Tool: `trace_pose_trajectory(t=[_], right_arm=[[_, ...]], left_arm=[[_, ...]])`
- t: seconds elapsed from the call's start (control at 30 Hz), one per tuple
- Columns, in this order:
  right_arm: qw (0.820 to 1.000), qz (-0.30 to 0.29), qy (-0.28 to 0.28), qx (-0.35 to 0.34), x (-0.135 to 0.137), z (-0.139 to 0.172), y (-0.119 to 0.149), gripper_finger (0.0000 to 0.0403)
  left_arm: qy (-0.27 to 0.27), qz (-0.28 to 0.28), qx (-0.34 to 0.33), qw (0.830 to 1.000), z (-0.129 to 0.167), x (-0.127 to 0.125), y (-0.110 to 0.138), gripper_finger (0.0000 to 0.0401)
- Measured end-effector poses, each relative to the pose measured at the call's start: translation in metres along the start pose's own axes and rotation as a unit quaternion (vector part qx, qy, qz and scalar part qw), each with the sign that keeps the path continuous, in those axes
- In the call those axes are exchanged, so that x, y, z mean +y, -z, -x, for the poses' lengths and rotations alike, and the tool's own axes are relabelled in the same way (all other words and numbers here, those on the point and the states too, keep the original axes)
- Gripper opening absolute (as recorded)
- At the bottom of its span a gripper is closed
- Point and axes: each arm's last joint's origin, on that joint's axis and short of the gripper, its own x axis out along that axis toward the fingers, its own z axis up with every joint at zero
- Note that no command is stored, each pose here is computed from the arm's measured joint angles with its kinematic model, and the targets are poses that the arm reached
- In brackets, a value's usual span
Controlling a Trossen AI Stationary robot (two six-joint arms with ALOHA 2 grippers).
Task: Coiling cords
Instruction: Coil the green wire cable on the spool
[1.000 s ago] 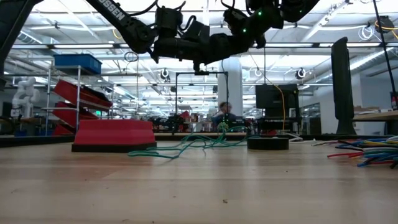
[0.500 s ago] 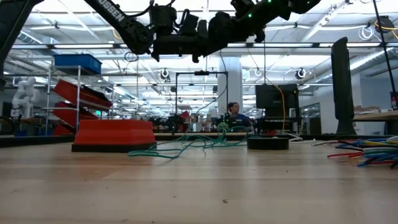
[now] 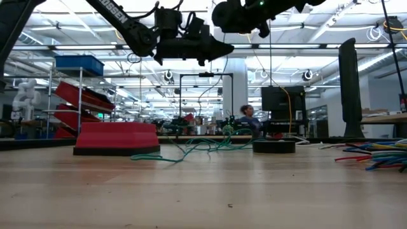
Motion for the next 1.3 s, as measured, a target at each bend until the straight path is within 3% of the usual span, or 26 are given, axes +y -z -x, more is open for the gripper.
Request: trace_pose_trajectory(t=[0.2,0.4,0.8,1.07,1.3], right_arm=[[1.000,-0.002,-0.011,-0.001,-0.002,0.009,-0.007,0.0000],[0.999,0.001,-0.042,0.001,0.003,0.013,-0.008,0.0000],[0.995,0.010,-0.061,0.079,0.006,0.014,0.008,0.0000],[0.994,0.014,-0.060,0.091,0.006,0.015,0.011,0.0000],[0.994,0.027,-0.061,0.091,0.006,0.015,0.011,0.0000]], left_arm=[[0.039,-0.012,0.008,0.999,0.002,0.003,0.004,0.0077],[0.106,-0.008,0.031,0.994,-0.001,0.004,0.026,0.0077],[0.272,0.036,0.044,0.961,0.003,0.013,0.070,0.0077],[0.279,0.048,0.047,0.958,0.008,0.019,0.071,0.0077],[0.298,0.051,0.057,0.951,-0.001,0.002,0.073,0.0077]])
